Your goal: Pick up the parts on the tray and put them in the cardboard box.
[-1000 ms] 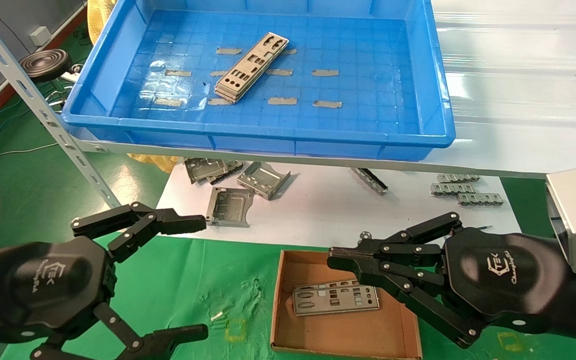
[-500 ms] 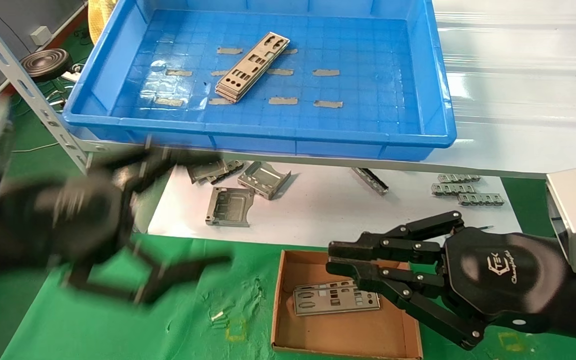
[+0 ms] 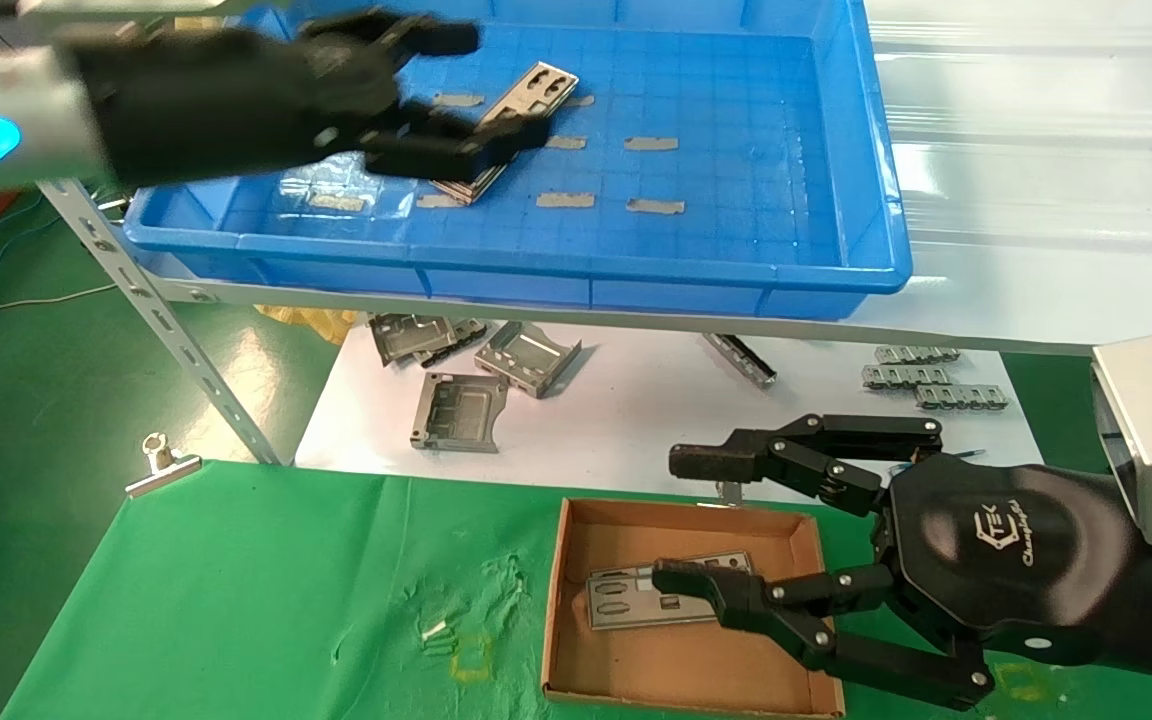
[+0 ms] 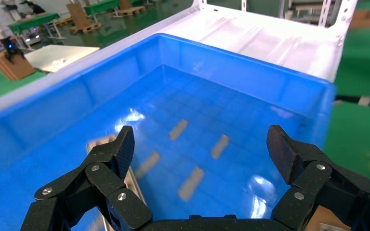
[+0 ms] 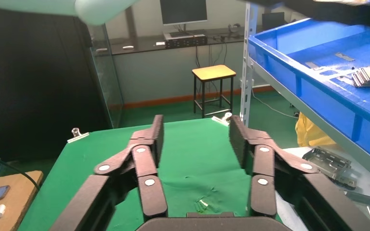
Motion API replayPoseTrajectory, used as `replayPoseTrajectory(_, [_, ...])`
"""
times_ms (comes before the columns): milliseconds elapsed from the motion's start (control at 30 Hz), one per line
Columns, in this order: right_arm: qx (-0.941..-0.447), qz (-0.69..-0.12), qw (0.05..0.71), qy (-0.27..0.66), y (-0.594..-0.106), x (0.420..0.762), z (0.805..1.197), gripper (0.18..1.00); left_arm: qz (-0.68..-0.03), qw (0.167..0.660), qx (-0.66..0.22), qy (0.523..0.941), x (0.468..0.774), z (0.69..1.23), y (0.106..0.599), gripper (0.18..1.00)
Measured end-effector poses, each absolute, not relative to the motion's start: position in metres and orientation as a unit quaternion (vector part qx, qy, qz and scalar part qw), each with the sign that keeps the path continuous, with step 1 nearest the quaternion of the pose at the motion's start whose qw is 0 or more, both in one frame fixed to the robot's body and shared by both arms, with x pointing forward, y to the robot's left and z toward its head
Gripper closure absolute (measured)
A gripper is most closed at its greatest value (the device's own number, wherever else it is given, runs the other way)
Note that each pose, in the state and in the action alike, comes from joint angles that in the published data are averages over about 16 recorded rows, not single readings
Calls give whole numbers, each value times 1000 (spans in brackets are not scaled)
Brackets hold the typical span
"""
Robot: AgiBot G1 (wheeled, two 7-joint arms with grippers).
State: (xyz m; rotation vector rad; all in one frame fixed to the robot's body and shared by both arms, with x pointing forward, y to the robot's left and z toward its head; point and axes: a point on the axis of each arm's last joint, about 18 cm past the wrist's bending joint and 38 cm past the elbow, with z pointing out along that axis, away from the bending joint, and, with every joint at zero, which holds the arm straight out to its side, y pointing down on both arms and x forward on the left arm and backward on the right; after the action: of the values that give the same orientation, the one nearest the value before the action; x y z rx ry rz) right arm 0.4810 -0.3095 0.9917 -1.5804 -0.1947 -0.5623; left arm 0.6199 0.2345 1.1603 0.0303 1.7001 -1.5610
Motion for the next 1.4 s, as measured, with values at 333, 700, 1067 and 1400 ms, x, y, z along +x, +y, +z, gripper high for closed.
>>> replayPoseTrajectory(333, [-700, -249, 664, -86, -309, 481, 992, 471, -593, 428, -29, 681, 664, 1189, 198, 184])
replayPoseTrajectory(700, [-700, -249, 664, -86, -309, 481, 992, 280, -574, 445, -71, 683, 689, 1190, 185, 184])
replayPoseTrajectory(1067, [-700, -249, 664, -86, -309, 481, 992, 191, -570, 448, -105, 681, 703, 1180, 192, 184])
replayPoseTrajectory(1400, [-700, -249, 664, -86, -309, 481, 992, 178, -571, 445, -122, 679, 708, 1175, 196, 186])
